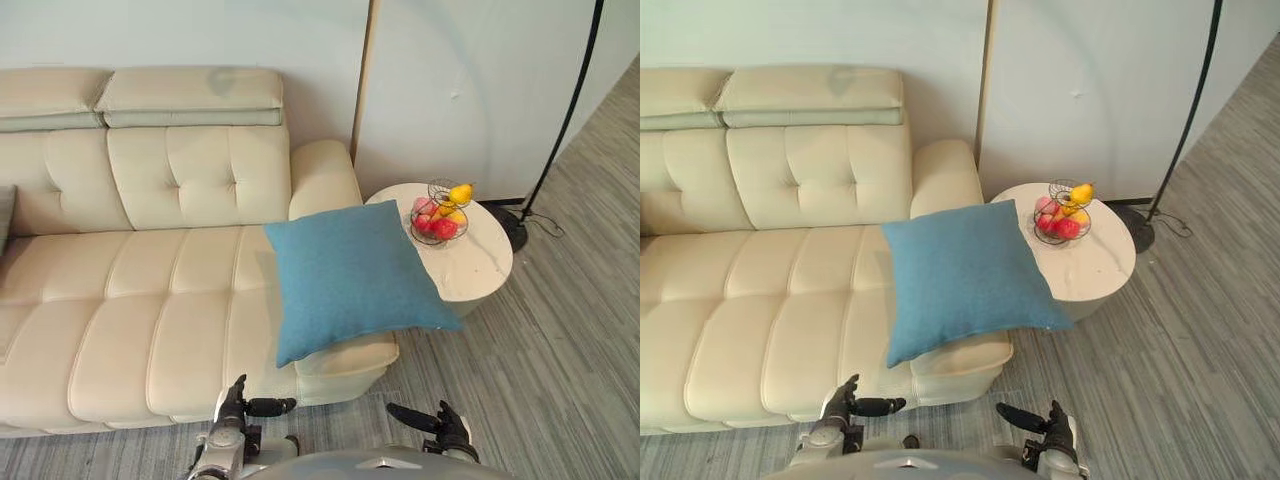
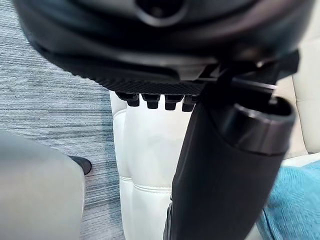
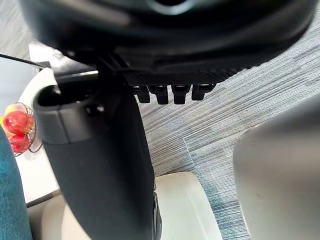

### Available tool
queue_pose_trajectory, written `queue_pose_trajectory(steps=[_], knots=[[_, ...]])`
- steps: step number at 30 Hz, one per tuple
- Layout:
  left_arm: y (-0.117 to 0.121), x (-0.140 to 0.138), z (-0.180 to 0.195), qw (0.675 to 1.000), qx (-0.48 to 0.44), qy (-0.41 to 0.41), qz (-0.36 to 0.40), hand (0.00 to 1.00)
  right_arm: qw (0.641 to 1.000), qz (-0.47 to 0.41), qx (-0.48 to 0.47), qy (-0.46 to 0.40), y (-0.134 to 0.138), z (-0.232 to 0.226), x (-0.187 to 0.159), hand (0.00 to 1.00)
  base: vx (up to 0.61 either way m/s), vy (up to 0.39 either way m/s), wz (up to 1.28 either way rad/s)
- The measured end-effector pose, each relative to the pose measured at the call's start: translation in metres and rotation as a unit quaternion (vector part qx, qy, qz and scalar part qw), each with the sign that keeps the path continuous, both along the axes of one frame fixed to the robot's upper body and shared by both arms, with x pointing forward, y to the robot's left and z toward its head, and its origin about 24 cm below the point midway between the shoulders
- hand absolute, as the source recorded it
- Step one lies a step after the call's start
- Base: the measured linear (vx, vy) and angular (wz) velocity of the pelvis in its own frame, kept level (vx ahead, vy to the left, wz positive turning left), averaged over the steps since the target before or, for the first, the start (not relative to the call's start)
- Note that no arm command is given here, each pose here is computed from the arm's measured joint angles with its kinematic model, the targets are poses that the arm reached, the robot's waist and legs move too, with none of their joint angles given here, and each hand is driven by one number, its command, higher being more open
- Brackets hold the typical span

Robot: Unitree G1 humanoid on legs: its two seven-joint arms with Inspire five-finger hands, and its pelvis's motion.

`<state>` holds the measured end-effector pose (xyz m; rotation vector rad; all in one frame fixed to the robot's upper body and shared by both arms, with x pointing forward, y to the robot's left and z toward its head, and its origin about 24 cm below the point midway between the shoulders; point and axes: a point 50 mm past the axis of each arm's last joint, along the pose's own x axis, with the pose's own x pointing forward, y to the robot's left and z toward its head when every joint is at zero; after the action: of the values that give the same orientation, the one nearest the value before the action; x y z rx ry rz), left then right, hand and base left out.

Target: Pick up cushions and gather them together orderly.

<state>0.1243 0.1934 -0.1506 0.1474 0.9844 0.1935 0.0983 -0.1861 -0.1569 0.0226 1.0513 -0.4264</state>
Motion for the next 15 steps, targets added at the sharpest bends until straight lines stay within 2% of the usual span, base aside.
queue_pose_trajectory(steps=[2,5,8,15], knots=[[0.004,0.001,0.001,1.0,0.004,-0.001,0.0,1.0,1.0,-0.002,0.005,0.005,0.004,-0.001,-0.004,1.0,0.1,-0.215,0.36],[-0.006,-0.004,-0.003,1.0,-0.009,0.01,0.004,1.0,1.0,-0.008,0.001,0.01,-0.002,-0.002,-0.005,1.0,0.1,-0.182,0.09],[-0.006,-0.01,-0.005,1.0,-0.012,0.016,0.013,1.0,1.0,-0.015,0.0,0.015,-0.003,-0.003,-0.01,1.0,0.06,-0.122,-0.01],[0.002,-0.012,-0.004,0.999,-0.007,0.015,0.03,1.0,0.999,-0.032,-0.002,0.01,-0.005,-0.001,-0.013,1.0,0.02,0.015,0.02]])
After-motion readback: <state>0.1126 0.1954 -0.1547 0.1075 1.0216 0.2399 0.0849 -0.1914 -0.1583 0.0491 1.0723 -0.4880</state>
